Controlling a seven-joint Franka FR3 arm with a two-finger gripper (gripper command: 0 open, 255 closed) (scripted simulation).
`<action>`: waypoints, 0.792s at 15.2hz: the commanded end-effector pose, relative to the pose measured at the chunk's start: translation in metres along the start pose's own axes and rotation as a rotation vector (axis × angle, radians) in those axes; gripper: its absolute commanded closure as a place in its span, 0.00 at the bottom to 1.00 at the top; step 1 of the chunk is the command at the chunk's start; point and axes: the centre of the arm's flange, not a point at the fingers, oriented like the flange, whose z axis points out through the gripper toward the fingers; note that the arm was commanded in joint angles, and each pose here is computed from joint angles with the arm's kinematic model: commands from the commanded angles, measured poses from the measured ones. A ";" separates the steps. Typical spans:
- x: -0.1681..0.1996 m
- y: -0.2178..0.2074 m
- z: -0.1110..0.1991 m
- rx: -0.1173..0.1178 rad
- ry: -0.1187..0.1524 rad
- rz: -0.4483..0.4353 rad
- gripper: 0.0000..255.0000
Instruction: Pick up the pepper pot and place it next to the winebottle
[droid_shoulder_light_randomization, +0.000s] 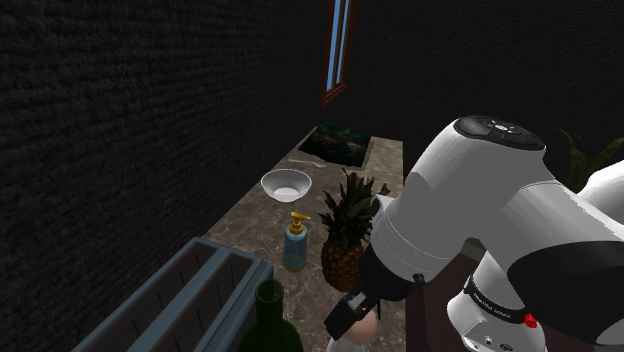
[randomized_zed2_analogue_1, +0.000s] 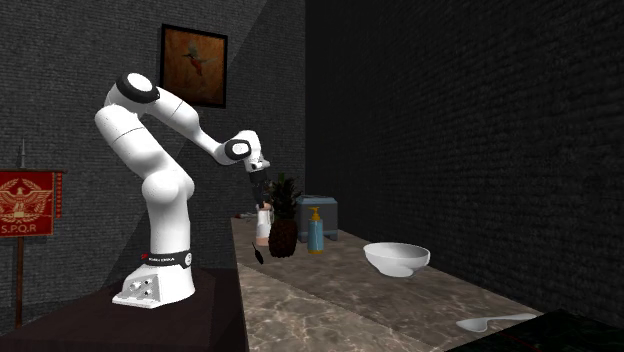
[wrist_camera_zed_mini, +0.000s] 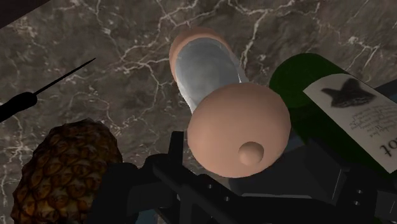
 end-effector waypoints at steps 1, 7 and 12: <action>0.000 0.000 0.000 0.000 0.000 0.000 0.00; 0.000 0.000 -0.050 0.000 0.000 0.000 0.00; 0.000 0.000 -0.050 0.000 0.000 0.000 0.00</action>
